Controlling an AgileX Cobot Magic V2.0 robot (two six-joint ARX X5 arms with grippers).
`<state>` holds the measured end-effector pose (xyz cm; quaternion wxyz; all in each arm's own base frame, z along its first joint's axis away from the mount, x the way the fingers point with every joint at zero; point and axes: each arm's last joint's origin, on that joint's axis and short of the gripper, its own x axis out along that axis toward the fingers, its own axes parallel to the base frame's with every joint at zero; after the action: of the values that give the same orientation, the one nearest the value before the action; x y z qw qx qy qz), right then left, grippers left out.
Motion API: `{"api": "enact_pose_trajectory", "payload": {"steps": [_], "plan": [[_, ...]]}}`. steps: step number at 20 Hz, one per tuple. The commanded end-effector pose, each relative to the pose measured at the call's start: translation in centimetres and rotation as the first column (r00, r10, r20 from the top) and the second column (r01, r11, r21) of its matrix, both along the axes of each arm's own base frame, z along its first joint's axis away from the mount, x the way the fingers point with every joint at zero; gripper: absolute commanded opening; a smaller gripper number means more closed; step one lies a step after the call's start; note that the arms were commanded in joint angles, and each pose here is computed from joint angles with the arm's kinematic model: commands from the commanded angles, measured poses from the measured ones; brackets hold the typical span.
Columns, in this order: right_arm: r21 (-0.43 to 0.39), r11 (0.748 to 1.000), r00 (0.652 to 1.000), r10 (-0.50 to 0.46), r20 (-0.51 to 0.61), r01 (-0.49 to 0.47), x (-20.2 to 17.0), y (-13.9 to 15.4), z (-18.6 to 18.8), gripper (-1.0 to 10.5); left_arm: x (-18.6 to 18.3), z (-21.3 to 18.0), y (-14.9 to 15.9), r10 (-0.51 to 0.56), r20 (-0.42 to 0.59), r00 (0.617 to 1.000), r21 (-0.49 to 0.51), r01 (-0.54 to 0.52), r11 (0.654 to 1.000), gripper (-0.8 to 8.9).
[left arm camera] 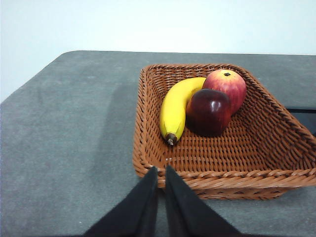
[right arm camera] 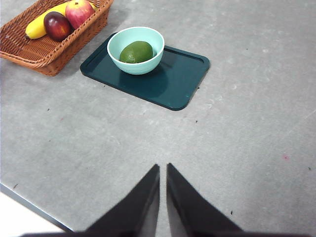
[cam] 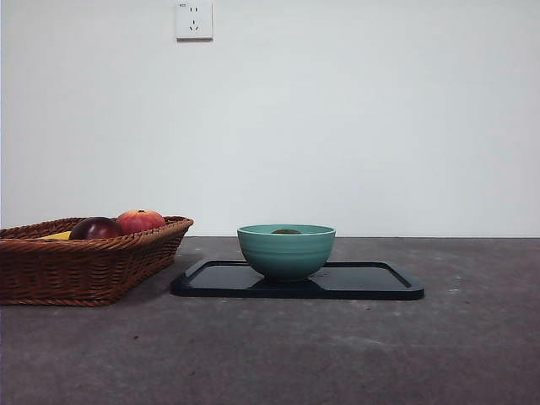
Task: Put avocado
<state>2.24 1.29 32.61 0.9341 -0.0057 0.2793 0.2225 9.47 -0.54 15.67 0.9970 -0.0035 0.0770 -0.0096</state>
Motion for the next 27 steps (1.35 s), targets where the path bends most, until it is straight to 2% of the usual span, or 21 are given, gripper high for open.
{"api": "enact_pose_trajectory", "payload": {"steps": [1,10,11,12,14,15,17,19,23,27], "plan": [[0.020,1.000,1.000,0.002,0.012,-0.003,0.0,0.0,0.3,0.2,0.1,-0.8,0.0,0.000,-0.025,1.000,0.013,0.001,1.000,0.24],[0.020,1.000,1.000,0.003,0.011,-0.003,0.0,0.0,0.3,0.2,0.1,-0.8,0.0,0.000,-0.025,1.000,0.013,0.001,1.000,0.24],[0.018,1.000,1.000,-0.016,0.015,0.015,-0.1,-0.1,0.3,0.2,0.1,-0.8,0.0,0.000,-0.025,1.000,0.013,0.001,1.000,0.24],[-0.019,1.000,0.999,-0.022,0.042,0.023,-0.2,-0.4,0.3,0.2,0.1,-0.8,0.0,0.000,-0.025,1.000,0.013,0.001,1.000,0.24],[-0.026,0.996,0.992,-0.086,0.092,0.089,0.2,-0.3,0.0,0.2,0.1,-0.8,0.0,0.000,-0.025,1.000,0.014,0.001,1.000,0.24],[-0.022,0.992,0.981,-0.118,0.154,0.123,0.7,-0.1,-0.3,0.2,0.1,-0.8,0.0,0.000,-0.025,1.000,0.013,0.001,1.000,0.24],[0.005,0.981,0.934,-0.188,0.304,0.196,2.1,0.4,-1.6,0.2,0.1,-0.8,0.0,0.000,-0.025,1.000,0.013,0.001,1.000,0.24],[0.039,0.973,0.895,-0.227,0.384,0.229,3.7,0.7,-4.1,0.2,0.1,-0.8,0.0,-0.001,-0.025,1.000,0.013,0.001,1.000,0.24],[0.088,0.931,0.813,-0.353,0.464,0.354,6.5,0.2,-11.0,0.2,0.1,-0.8,0.0,0.000,-0.025,1.000,0.013,0.001,1.000,0.24],[0.099,0.914,0.783,-0.389,0.486,0.393,7.1,-0.5,-13.9,0.2,0.1,-0.8,0.0,0.000,-0.025,1.000,0.013,0.001,1.000,0.24]]}}
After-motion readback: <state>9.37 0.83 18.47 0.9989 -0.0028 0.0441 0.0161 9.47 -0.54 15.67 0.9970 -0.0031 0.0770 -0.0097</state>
